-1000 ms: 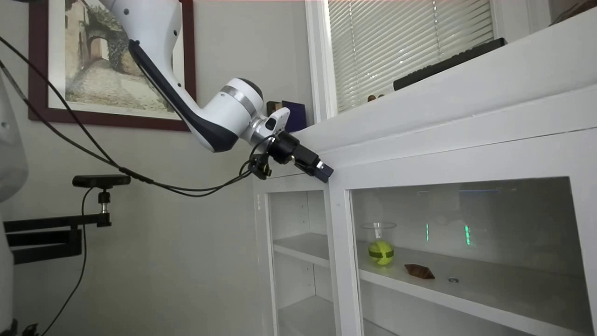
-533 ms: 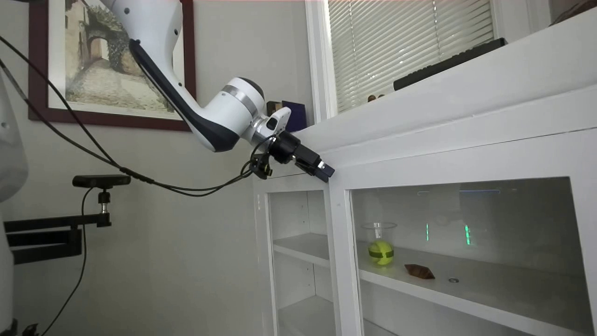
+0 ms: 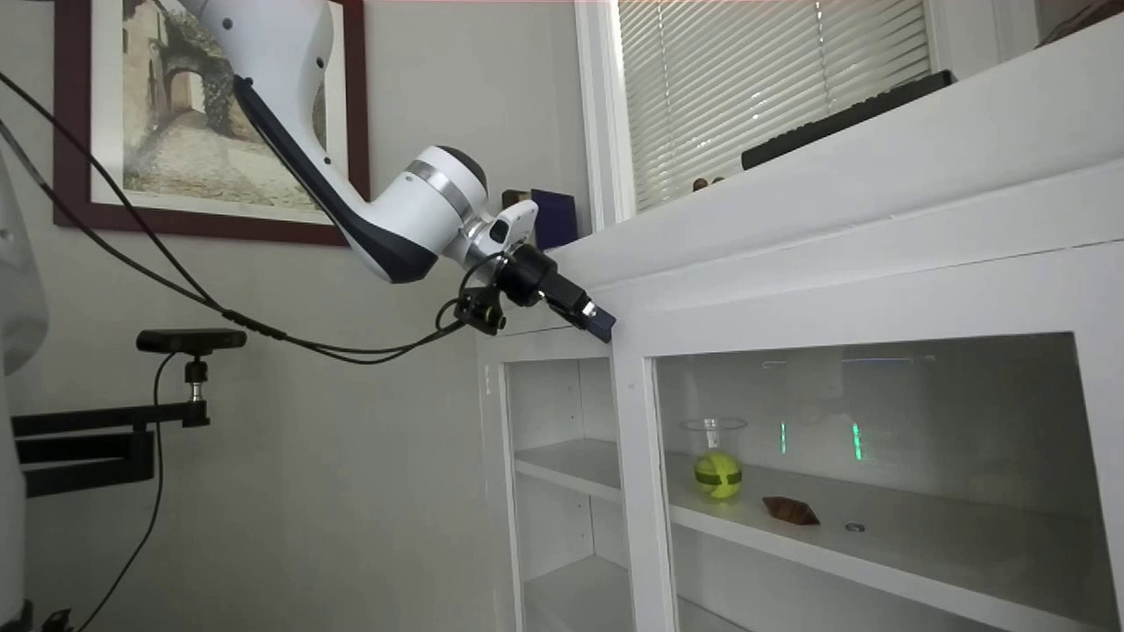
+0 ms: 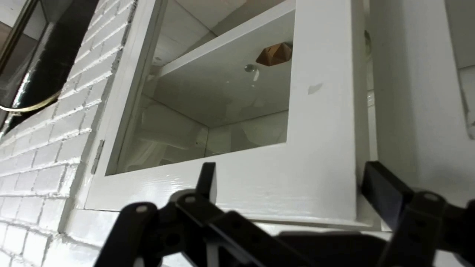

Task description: Open the right door of the cabinet.

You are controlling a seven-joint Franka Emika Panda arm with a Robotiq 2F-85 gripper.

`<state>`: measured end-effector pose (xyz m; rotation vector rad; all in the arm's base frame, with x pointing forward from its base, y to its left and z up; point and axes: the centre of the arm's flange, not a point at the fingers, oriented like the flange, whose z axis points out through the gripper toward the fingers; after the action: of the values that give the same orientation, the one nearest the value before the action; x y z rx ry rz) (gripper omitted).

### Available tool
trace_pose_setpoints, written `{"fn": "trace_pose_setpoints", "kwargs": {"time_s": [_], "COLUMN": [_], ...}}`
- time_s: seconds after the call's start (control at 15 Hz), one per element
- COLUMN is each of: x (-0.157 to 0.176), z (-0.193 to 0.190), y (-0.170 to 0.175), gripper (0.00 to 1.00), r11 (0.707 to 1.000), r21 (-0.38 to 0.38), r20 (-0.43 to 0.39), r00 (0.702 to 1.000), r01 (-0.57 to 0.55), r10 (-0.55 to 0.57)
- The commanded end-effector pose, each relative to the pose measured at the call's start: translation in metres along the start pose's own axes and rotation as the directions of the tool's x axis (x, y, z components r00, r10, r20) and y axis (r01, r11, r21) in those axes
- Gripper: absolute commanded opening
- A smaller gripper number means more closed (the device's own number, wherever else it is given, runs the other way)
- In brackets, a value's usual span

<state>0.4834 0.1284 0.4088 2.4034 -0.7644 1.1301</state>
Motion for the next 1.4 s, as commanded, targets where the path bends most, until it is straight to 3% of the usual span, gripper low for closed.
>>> {"fn": "trace_pose_setpoints", "kwargs": {"time_s": [0.0, 0.47, 0.8, 1.07, 1.33], "x": [0.010, -0.013, -0.035, -0.044, -0.051], "z": [-0.004, -0.047, -0.089, -0.117, -0.126], "y": [0.043, 0.077, 0.083, 0.068, 0.053], "gripper": [1.00, 1.00, 1.00, 1.00, 1.00], "r11": [0.989, 0.969, 0.965, 0.985, 0.997], "r21": [-0.130, -0.234, -0.260, -0.172, -0.028], "r20": [-0.009, 0.026, 0.173, 0.332, 0.385], "r00": [0.998, 0.996, 0.982, 0.943, 0.922], "r01": [-0.066, -0.080, -0.028, 0.033, 0.065], "r10": [0.066, 0.088, 0.075, 0.026, -0.049]}}
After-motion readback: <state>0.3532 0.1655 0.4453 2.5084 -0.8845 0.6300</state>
